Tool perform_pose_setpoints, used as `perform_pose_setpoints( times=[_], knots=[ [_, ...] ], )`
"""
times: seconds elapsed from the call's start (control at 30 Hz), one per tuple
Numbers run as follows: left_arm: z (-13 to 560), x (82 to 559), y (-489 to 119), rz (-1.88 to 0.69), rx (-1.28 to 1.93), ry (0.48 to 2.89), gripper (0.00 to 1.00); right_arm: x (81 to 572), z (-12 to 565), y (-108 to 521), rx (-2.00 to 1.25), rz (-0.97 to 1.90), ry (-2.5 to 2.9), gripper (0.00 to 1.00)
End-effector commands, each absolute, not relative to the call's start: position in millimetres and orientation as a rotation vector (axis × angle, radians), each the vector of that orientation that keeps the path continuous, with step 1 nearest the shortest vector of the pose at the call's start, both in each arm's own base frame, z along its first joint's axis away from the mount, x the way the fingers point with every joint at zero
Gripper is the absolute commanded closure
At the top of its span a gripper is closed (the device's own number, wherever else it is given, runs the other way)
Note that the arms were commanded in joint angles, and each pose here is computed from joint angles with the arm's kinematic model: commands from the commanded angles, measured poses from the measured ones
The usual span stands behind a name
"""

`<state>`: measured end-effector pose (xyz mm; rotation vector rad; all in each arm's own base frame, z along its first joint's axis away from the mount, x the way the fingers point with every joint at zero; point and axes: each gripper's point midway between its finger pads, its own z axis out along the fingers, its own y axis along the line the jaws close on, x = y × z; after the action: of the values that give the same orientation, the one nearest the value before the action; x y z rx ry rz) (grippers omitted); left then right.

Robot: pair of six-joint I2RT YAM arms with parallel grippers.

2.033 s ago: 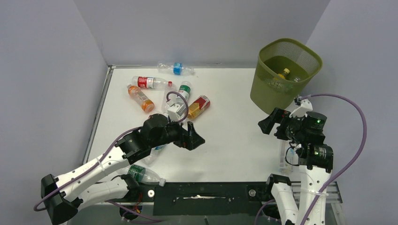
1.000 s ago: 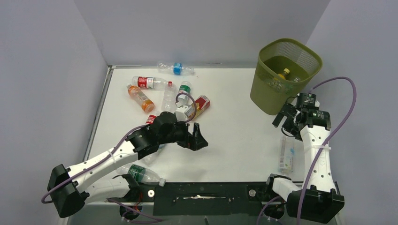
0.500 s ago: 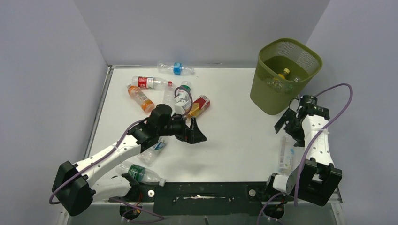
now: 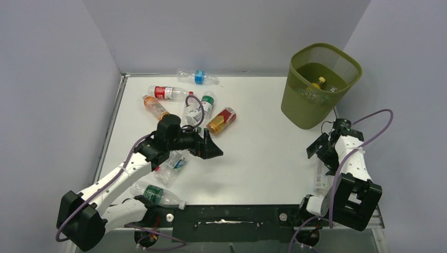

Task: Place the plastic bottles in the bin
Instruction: Pick up the plastic bottle at the center of the board.

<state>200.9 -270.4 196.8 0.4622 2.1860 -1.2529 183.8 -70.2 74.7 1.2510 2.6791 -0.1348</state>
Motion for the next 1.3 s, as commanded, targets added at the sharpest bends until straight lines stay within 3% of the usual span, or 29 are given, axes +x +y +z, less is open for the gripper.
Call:
perform_pose_setpoints(
  times=[0.0,0.77,1.27],
  knots=[
    [214.2,194.8,-271.2,-1.294,0.532,2.092,0.1,194.9,79.6,-89.3,1.316,-0.221,2.565,0.02],
    [218.1,192.3,-269.1,-1.316,0.478,2.122,0.1,205.1,50.4,-115.3,1.377,-0.277,2.595,0.02],
    [217.7,194.8,-255.0,-1.216,0.373,2.197,0.1,224.6,27.4,-84.7,1.275,-0.062,2.59,0.02]
  ],
)
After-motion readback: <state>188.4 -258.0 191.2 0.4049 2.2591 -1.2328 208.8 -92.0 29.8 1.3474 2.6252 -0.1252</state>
